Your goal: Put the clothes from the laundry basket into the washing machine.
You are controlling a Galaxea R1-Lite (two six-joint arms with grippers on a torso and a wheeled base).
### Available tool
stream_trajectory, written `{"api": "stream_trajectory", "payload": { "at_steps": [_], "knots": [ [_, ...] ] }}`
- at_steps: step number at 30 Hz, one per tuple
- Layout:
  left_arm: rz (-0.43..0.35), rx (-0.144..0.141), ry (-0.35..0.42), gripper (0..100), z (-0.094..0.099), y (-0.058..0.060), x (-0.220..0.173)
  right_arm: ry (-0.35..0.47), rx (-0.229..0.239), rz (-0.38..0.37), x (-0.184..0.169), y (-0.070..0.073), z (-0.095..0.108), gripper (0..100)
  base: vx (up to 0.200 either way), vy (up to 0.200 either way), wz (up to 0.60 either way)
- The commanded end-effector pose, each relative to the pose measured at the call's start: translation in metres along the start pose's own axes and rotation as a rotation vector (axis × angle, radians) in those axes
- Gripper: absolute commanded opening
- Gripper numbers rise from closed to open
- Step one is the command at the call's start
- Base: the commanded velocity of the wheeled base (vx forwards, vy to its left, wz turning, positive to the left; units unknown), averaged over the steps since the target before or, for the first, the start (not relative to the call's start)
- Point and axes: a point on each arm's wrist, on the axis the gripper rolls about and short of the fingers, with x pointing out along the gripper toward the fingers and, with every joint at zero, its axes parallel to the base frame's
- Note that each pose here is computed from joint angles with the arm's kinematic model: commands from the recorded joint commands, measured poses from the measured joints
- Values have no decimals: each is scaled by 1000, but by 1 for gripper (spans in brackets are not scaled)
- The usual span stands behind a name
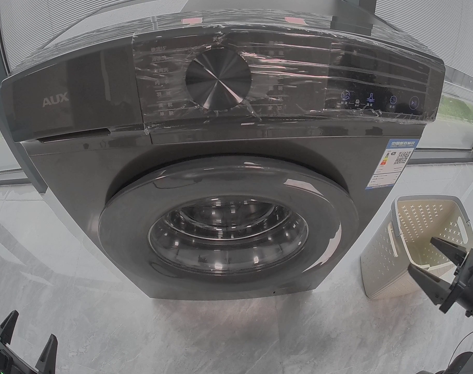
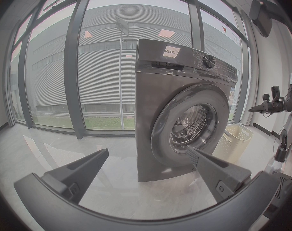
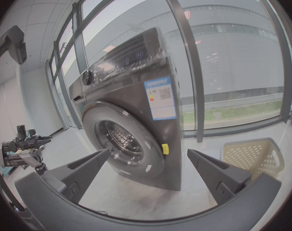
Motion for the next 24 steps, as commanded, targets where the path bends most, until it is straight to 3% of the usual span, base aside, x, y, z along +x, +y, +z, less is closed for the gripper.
{"api": "stream_trajectory", "payload": {
  "at_steps": [1, 6, 14, 15, 19, 21, 22, 24],
  "knots": [
    [2, 0, 1, 100, -5, 0, 0, -191, -58, -117, -53, 4, 6, 100, 0, 0, 0],
    [2, 0, 1, 100, -5, 0, 0, -265, -96, -216, -72, 7, 2, 100, 0, 0, 0],
    [2, 0, 1, 100, -5, 0, 0, -288, -131, -211, -93, 17, -13, 100, 0, 0, 0],
    [2, 0, -1, 100, -5, 0, 0, -286, -137, -241, -102, 21, -25, 100, 0, 0, 0],
    [2, 0, 1, 100, -5, 0, 0, -240, -140, -205, -116, 27, -52, 100, 0, 0, 0],
    [2, 0, 1, 100, -5, 0, 0, -236, -139, -204, -117, 28, -55, 100, 0, 0, 0],
    [2, 0, -1, 100, -5, 0, 0, -148, -129, -217, -115, 26, -65, 100, 0, 0, 0],
    [2, -2, -1, 100, -5, 0, 0, -111, -133, -271, -115, 24, -69, 100, 0, 0, 0]
  ]
}}
